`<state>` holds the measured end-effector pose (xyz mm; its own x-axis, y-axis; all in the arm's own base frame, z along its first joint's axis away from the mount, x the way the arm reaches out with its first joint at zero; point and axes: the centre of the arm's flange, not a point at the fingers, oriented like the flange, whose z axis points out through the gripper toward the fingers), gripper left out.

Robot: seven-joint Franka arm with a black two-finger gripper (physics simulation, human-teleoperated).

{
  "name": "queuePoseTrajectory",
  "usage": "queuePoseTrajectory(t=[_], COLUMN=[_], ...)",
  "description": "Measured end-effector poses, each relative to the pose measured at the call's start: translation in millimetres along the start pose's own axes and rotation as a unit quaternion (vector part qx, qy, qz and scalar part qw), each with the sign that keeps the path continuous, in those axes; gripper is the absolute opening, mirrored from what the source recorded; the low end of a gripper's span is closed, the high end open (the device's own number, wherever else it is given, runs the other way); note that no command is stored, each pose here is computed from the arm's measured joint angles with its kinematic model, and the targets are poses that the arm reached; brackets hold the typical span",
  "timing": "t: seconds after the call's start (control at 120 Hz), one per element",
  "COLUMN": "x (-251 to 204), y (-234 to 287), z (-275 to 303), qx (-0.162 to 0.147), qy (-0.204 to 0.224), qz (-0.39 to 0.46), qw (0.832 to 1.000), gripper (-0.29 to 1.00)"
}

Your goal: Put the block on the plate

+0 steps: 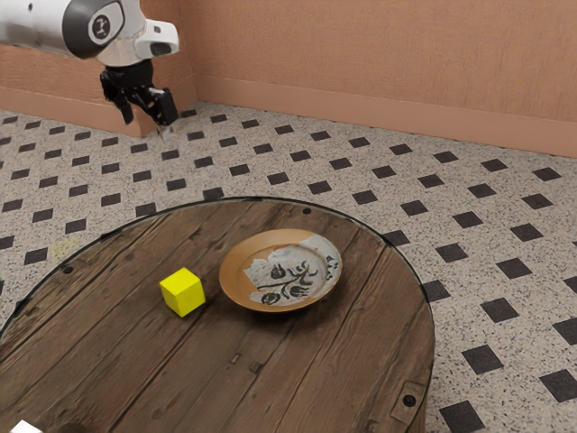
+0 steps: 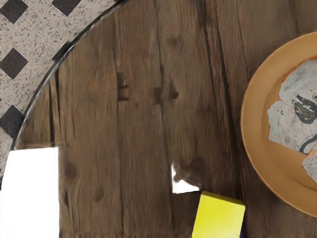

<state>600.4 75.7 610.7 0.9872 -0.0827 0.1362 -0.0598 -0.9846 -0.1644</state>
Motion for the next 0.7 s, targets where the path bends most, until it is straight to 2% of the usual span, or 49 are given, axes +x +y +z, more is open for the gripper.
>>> queuePoseTrajectory(t=[0.1, 0.208, 0.292, 0.425, 0.55, 0.7], x=[-5.5, -28.8, -53.2, -73.2, -68.1, -64.9], y=[1.5, 20.1, 37.5, 55.2, 66.9, 59.6], z=[7.8, 98.3, 154.6, 199.4, 217.7, 250.7], qx=[-0.006, -0.022, -0.031, -0.037, -0.037, -0.043], qy=[-0.025, -0.09, -0.115, -0.114, -0.093, -0.088], qz=[0.003, 0.025, 0.043, 0.063, 0.076, 0.068], qw=[1.0, 0.995, 0.992, 0.991, 0.992, 0.993], gripper=[0.7, 0.7, 0.7, 0.7, 0.7, 0.7])
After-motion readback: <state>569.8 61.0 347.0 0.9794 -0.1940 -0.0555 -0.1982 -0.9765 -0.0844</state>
